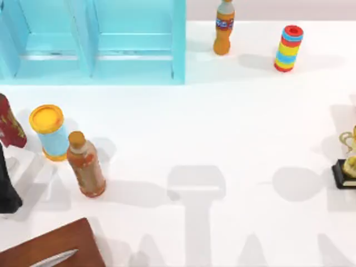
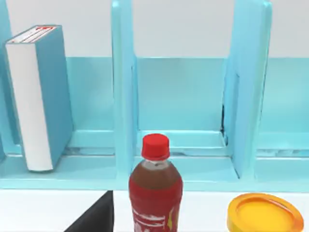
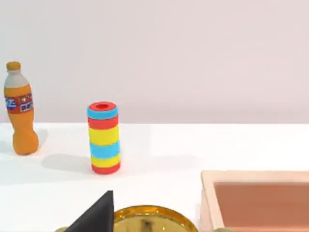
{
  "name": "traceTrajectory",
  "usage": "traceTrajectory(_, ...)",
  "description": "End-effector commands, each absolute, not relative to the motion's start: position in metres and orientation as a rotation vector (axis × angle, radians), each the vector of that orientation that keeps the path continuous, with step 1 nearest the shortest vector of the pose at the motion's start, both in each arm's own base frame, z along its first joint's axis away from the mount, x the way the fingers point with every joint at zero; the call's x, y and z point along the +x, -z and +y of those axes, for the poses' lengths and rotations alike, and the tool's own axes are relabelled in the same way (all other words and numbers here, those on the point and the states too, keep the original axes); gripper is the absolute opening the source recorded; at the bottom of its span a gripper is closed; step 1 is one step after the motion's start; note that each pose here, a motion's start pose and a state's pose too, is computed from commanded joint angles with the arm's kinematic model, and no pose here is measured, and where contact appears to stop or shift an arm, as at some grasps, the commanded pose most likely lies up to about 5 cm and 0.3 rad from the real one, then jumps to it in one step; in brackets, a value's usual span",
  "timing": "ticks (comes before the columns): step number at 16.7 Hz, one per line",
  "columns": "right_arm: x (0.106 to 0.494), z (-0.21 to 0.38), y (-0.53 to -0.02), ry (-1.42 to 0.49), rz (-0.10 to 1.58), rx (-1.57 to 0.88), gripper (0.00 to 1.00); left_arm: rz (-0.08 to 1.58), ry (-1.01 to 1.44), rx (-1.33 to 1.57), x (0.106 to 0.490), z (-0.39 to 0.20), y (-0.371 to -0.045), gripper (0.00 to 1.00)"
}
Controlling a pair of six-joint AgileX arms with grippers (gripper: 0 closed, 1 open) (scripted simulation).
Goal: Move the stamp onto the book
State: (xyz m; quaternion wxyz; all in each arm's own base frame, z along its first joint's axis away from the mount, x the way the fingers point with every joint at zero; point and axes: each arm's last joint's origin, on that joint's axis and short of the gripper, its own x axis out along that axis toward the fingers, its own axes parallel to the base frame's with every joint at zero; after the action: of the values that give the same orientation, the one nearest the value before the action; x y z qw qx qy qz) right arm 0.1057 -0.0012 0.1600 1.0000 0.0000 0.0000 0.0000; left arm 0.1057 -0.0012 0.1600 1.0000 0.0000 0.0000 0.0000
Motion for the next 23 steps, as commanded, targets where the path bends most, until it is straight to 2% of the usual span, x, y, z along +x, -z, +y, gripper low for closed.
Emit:
traceTrajectory(4,0.106,-0.001,-0.160,0.000,0.000,0.000,1.00,-0.005,0.005,0.000,0.107,-0.001,-0.165,1.00)
traceTrajectory(9,0.106,-0.001,-0.160,0.000,0.000,0.000,1.00,-0.021,0.030,0.004,0.123,0.005,-0.200,1.00)
traceTrajectory(12,0.106,-0.001,-0.160,0.000,0.000,0.000,1.00,-0.005,0.042,0.006,0.153,0.016,-0.225,1.00)
traceTrajectory(15,0.106,-0.001,-0.160,0.000,0.000,0.000,1.00,0.025,0.046,0.006,0.202,0.038,-0.238,1.00)
traceTrajectory(19,0.106,-0.001,-0.160,0.000,0.000,0.000,1.00,0.069,0.046,0.002,0.276,0.087,-0.219,1.00)
traceTrajectory(23,0.106,-0.001,-0.160,0.000,0.000,0.000,1.00,0.098,0.044,-0.003,0.330,0.140,-0.165,1.00)
